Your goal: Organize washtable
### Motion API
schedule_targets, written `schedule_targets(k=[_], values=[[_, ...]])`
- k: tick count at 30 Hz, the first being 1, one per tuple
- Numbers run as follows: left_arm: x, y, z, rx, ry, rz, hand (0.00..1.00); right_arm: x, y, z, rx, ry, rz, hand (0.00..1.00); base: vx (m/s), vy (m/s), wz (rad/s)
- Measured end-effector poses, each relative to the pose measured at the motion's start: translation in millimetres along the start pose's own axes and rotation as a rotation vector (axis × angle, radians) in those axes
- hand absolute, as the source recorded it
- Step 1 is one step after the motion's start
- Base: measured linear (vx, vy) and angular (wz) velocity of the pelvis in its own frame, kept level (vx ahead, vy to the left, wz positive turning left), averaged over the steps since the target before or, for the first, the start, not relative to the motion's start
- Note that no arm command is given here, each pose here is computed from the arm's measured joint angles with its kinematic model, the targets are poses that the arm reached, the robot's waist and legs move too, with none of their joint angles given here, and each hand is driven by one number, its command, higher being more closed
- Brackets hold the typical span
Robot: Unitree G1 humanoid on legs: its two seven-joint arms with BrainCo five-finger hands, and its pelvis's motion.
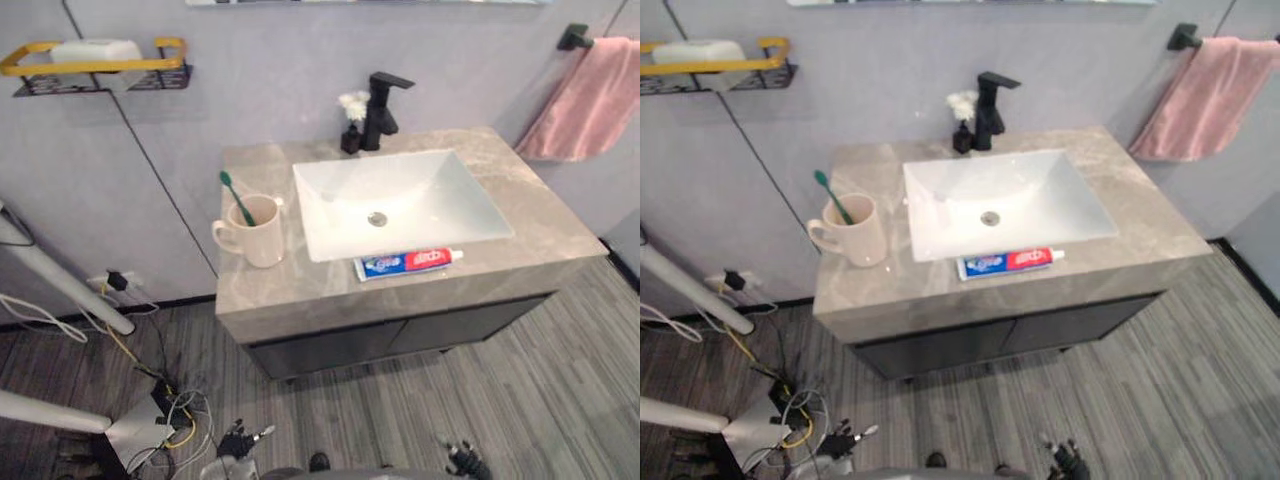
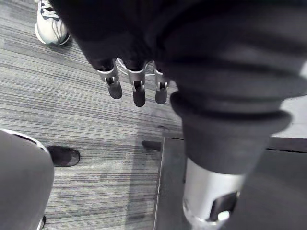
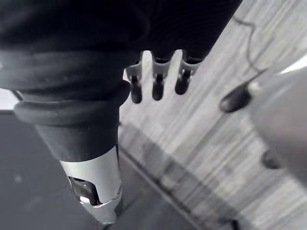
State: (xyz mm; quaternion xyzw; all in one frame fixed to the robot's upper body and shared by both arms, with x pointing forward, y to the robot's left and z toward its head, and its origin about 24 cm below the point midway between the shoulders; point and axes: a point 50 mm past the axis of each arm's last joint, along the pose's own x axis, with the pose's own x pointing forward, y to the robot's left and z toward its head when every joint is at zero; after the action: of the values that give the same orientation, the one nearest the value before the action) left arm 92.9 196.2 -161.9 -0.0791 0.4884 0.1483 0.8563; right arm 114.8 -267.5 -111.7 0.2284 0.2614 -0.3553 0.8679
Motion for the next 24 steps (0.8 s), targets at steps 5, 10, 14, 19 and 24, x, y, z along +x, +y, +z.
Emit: schedule_targets(k=[5,10,14,19,24], values=[[0.0,-0.6,0.2,0.002,-0.001,-0.002,0.0,5.2,-16.4,97.7,0.082,-0.381,-0.107,0.0,0.03,-0.036,-0.06],[-0.8,0.9,-3.0,0.003,0.013,-0.003,0.0,-15.3,-26.2,194.3,0.063,-0.76,-0.231,0.0,0.03,-0.047,0.03],[-1.3,0.6,-3.3,0.016,0.011,-0.018,0.0,-25.6,-14.3,242.2,-0.007,-0.918,-0.232,0.0,-0.02,-0.05,0.08],[-4.1,1.1,-8.7,0.029,0.015,-0.052,0.0,-69.3,66.1,330.5,-0.751,-1.263,-0.043,0.0,-0.04,-0.037,0.12],[-4.5,0.8,-7.7,0.032,0.007,-0.099,0.0,-82.0,139.2,327.4,-1.26,-1.39,0.143,0.0,-0.03,-0.066,0.21]])
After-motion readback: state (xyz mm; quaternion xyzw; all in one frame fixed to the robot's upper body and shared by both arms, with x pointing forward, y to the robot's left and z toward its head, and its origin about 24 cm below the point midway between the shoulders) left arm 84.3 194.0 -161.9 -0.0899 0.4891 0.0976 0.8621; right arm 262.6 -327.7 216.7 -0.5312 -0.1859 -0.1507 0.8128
